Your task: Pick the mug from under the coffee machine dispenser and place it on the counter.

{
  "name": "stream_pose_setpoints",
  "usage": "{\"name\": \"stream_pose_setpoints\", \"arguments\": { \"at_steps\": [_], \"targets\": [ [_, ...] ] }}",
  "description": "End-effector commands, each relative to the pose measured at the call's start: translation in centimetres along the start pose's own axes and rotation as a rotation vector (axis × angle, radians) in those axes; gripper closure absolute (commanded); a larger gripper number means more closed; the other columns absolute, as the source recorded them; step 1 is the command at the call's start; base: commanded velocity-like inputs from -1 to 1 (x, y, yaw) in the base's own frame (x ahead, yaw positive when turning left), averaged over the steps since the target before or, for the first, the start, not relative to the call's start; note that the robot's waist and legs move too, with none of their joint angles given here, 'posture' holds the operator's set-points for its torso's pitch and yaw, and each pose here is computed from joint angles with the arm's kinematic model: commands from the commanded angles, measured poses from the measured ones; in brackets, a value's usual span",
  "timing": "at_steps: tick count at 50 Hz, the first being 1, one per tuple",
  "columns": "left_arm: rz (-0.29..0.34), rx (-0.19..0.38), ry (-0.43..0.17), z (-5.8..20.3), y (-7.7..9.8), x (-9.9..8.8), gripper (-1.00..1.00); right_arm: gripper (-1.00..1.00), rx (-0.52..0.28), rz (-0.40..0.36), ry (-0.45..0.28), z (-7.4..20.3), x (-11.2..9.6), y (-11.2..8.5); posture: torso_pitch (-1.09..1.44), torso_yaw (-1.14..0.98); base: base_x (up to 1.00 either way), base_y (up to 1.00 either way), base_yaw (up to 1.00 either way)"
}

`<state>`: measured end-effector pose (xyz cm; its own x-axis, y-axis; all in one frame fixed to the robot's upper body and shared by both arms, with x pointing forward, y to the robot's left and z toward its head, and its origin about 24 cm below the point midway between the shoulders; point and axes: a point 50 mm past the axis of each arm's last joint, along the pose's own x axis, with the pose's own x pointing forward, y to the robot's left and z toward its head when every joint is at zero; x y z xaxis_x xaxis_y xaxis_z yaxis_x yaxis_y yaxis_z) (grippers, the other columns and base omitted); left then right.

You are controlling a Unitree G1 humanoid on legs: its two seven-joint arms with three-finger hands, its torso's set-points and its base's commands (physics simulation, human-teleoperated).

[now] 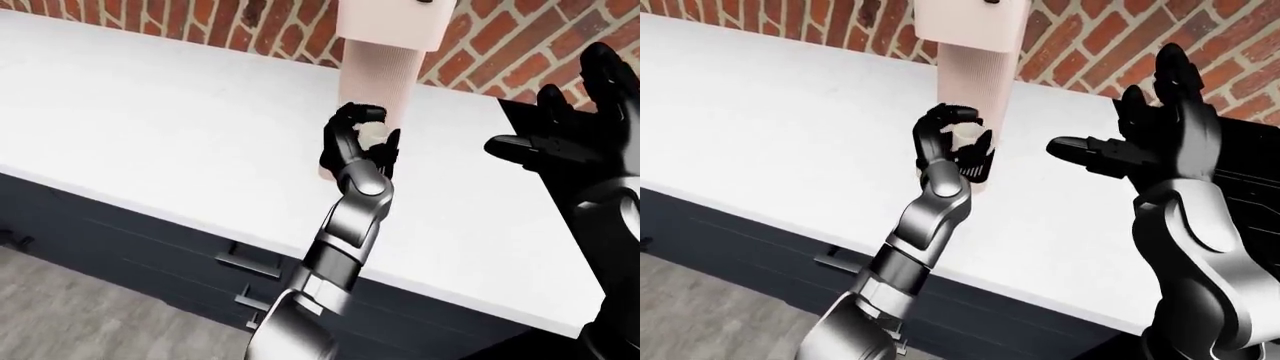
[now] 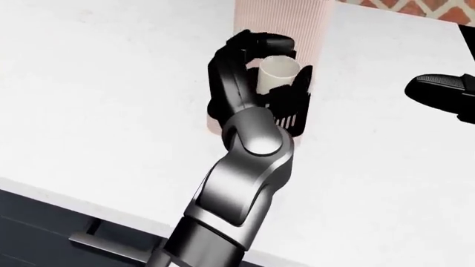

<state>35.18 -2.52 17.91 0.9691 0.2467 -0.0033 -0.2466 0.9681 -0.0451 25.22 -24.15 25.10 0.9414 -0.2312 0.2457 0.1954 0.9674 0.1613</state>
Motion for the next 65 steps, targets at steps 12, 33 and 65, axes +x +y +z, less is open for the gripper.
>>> {"name": "stream_pose_setpoints", "arguments": {
  "at_steps": [12,33,65],
  "targets": [
    [-0.040,-0.043,-0.105,2.9,-0.6,-0.6,1.00,-1.00,0.006,0.000,-0.086,1.9,-0.1,0.0,0.00,0.00,0.00,0.00,0.00],
    [-0.084,-0.087,-0.205,6.5,0.9,-2.9,1.00,-1.00,0.002,0.001,-0.086,1.8,-0.1,0.0,0.00,0.00,0.00,0.00,0.00],
    [-0.302,-0.130,-0.219,7.2,9.3,1.0,1.00,-1.00,-0.006,0.006,-0.083,1.8,-0.2,0.2,0.00,0.00,0.00,0.00,0.00]
  ]
}}
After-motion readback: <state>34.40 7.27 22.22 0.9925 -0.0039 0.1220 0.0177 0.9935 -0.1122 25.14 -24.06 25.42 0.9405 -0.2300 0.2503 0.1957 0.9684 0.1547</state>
